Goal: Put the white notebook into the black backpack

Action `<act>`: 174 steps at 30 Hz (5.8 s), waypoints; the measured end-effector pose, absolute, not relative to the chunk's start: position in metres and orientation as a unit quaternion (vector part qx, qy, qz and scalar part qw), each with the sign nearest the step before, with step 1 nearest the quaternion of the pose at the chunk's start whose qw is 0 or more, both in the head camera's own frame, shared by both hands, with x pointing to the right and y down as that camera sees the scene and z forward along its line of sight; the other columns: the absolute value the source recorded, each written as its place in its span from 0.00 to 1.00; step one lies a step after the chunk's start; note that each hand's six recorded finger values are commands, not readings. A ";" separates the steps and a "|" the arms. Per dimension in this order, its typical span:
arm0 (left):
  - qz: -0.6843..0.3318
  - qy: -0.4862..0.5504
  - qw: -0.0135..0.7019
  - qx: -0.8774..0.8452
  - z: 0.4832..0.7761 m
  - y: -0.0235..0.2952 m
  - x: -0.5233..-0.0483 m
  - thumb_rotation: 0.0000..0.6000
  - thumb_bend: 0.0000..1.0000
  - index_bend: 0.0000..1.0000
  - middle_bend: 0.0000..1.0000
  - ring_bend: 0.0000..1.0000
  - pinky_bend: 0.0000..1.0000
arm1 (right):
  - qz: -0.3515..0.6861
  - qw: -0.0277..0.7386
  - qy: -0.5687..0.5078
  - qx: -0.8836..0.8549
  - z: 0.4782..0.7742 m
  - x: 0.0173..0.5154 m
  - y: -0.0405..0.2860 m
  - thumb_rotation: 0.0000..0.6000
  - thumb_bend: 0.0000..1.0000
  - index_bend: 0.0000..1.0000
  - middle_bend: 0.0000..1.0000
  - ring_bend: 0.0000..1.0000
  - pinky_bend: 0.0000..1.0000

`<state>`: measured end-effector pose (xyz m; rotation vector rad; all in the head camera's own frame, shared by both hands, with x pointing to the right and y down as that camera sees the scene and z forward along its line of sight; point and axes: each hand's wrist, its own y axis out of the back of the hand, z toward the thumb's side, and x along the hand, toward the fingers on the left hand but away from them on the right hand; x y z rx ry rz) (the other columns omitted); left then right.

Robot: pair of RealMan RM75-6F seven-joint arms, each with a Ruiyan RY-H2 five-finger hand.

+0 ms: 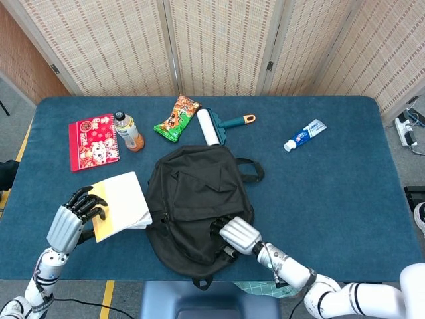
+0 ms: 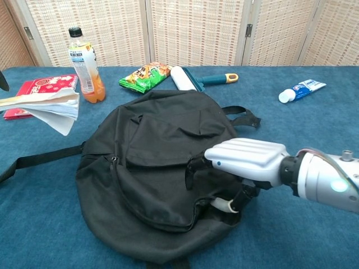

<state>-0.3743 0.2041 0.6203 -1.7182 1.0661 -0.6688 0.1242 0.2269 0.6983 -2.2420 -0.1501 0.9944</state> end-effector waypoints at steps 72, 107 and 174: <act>-0.071 0.368 0.433 -0.820 0.605 0.218 -0.252 1.00 0.53 0.70 0.51 0.43 0.27 | 0.276 0.228 -0.404 -0.842 0.628 0.011 0.043 1.00 0.68 0.66 0.40 0.34 0.32; -0.100 0.335 0.436 -0.829 0.645 0.241 -0.224 1.00 0.52 0.69 0.52 0.44 0.27 | 0.293 0.179 -0.428 -0.836 0.650 0.043 0.061 1.00 0.68 0.65 0.40 0.33 0.32; -0.350 0.349 0.473 -0.729 0.725 0.194 -0.222 1.00 0.51 0.68 0.60 0.47 0.28 | 0.238 0.186 -0.421 -0.855 0.619 0.045 0.092 1.00 0.68 0.63 0.39 0.32 0.30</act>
